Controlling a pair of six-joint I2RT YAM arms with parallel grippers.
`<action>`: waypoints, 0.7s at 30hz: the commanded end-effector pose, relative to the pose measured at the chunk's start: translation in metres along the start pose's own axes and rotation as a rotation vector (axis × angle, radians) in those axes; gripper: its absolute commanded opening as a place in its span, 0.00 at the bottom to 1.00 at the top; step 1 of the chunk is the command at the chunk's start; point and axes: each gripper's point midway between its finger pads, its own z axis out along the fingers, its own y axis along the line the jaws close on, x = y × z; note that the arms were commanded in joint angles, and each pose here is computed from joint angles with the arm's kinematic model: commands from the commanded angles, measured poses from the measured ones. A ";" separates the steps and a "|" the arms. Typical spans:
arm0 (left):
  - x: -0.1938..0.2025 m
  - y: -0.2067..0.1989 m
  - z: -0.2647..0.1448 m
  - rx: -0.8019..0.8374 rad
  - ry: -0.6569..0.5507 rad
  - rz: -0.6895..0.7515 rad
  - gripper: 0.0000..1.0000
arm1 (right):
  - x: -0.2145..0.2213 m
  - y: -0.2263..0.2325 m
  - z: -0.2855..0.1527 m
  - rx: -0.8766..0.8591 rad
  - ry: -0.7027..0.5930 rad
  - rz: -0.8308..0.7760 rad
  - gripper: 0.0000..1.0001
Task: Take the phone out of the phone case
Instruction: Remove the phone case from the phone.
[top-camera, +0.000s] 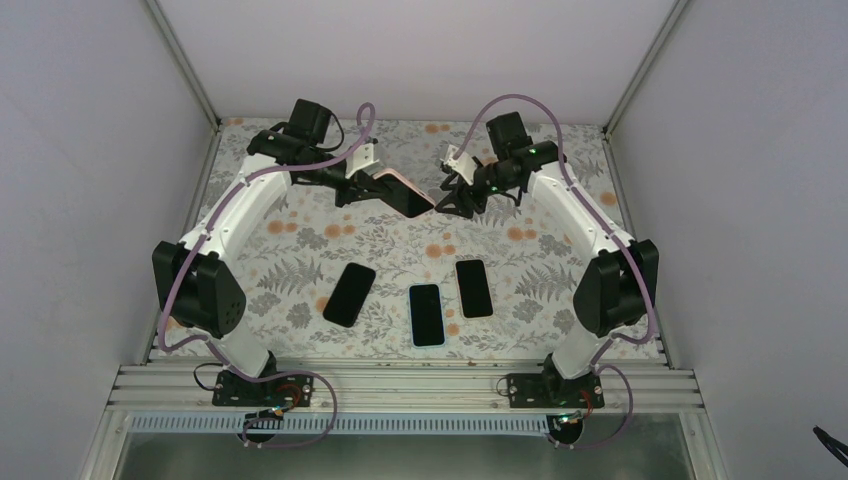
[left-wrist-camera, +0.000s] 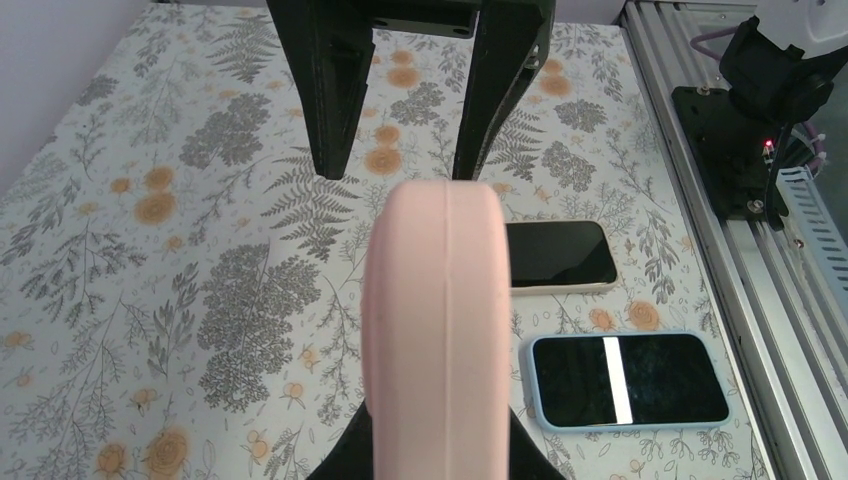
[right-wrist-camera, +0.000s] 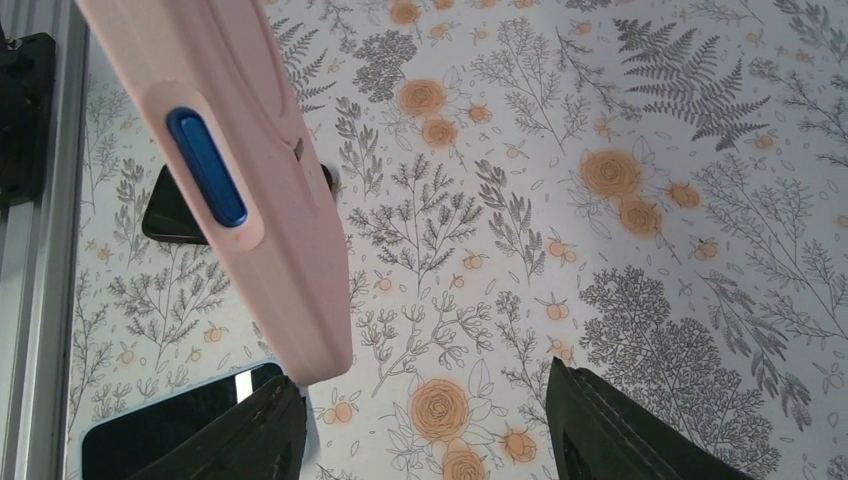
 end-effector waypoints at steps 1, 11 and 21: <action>-0.021 -0.008 -0.007 0.019 -0.065 0.068 0.02 | -0.011 -0.011 0.002 0.045 -0.028 -0.012 0.62; -0.019 -0.012 -0.005 0.040 -0.066 0.067 0.02 | -0.019 -0.039 0.002 0.155 -0.037 -0.009 0.63; -0.019 -0.023 -0.003 0.108 -0.071 0.065 0.02 | -0.037 -0.080 -0.003 0.294 -0.029 -0.046 0.63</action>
